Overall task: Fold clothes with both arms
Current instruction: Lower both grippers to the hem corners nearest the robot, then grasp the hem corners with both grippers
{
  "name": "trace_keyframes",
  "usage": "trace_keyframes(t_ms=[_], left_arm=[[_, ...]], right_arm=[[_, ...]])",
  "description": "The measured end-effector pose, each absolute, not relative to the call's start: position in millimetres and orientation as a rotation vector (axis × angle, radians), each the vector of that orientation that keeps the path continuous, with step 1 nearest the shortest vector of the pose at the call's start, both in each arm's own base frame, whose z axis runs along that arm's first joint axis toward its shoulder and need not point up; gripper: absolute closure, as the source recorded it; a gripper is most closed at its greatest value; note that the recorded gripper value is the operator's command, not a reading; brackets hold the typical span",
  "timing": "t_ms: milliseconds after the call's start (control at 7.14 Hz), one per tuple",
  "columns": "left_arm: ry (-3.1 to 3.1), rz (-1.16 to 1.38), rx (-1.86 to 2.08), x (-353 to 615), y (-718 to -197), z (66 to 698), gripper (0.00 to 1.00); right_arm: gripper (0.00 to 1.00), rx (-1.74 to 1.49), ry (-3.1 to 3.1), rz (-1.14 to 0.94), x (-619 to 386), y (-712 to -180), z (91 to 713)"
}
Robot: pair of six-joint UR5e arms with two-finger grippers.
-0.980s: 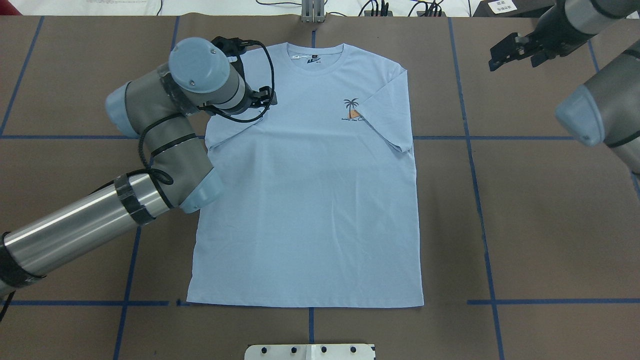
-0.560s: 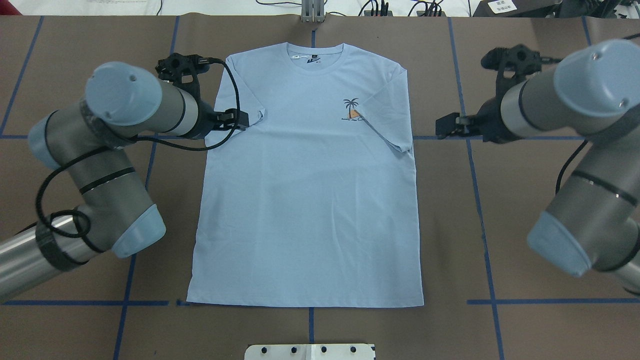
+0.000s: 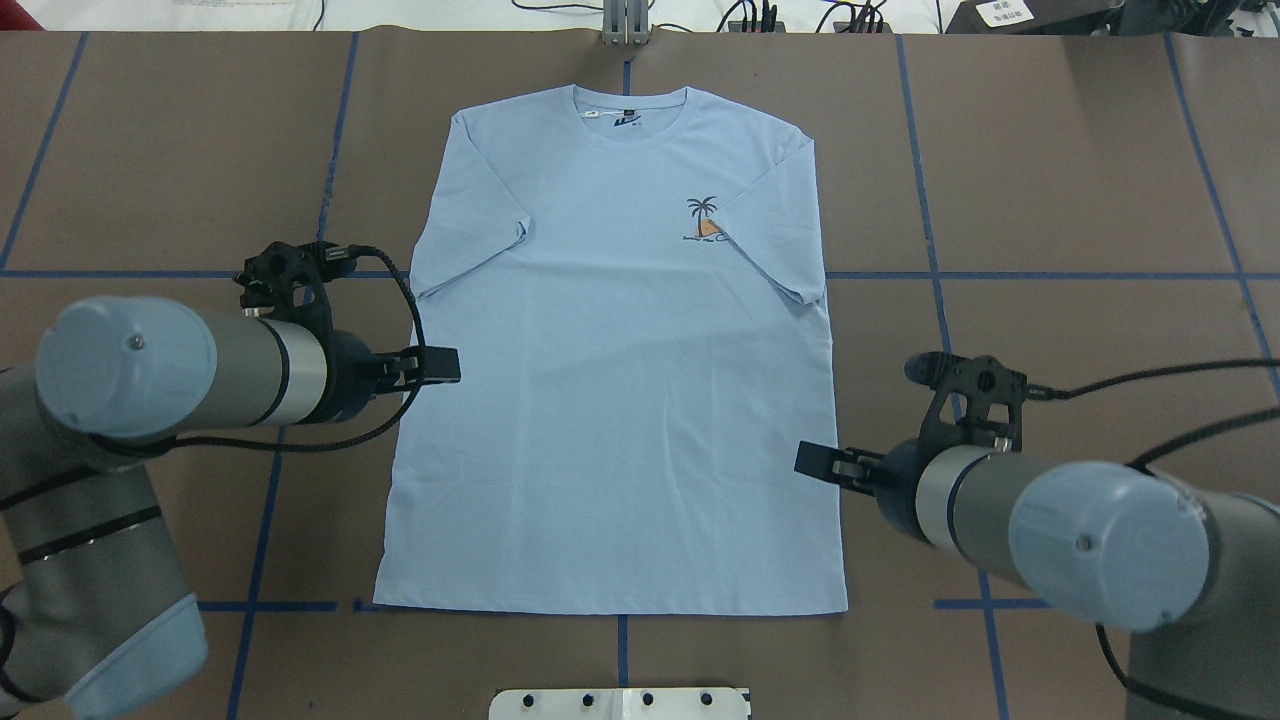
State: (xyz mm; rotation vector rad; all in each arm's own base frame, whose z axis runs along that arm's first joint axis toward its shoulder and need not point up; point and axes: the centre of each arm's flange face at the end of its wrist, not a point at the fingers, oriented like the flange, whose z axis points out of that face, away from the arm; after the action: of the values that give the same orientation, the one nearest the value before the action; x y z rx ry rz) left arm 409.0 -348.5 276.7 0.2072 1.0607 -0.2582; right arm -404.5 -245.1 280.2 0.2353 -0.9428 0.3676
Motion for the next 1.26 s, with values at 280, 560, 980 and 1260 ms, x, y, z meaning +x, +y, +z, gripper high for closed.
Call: trace_keyframes(t_ms=[280,560,980,1260], left_arm=[[1.066,-0.305,0.136,421.1,-283.0,299.8,0.01],[1.078,-0.364,0.1,432.8,-226.5,341.4,0.26],[1.038,-0.422,0.076,454.9,-200.9,377.4,0.35],[1.025,-0.419,0.072,462.7,-197.3,383.9,0.4]], right_arm=[[0.1,0.243,-1.018,0.424,-418.9,-184.6,295.2],[0.09,0.235,-1.04,0.465,-421.9,-165.0,304.1],[0.09,0.236,-1.043,0.473,-424.0,-162.3,305.3],[0.08,0.236,-1.043,0.474,-424.5,-162.1,305.2]])
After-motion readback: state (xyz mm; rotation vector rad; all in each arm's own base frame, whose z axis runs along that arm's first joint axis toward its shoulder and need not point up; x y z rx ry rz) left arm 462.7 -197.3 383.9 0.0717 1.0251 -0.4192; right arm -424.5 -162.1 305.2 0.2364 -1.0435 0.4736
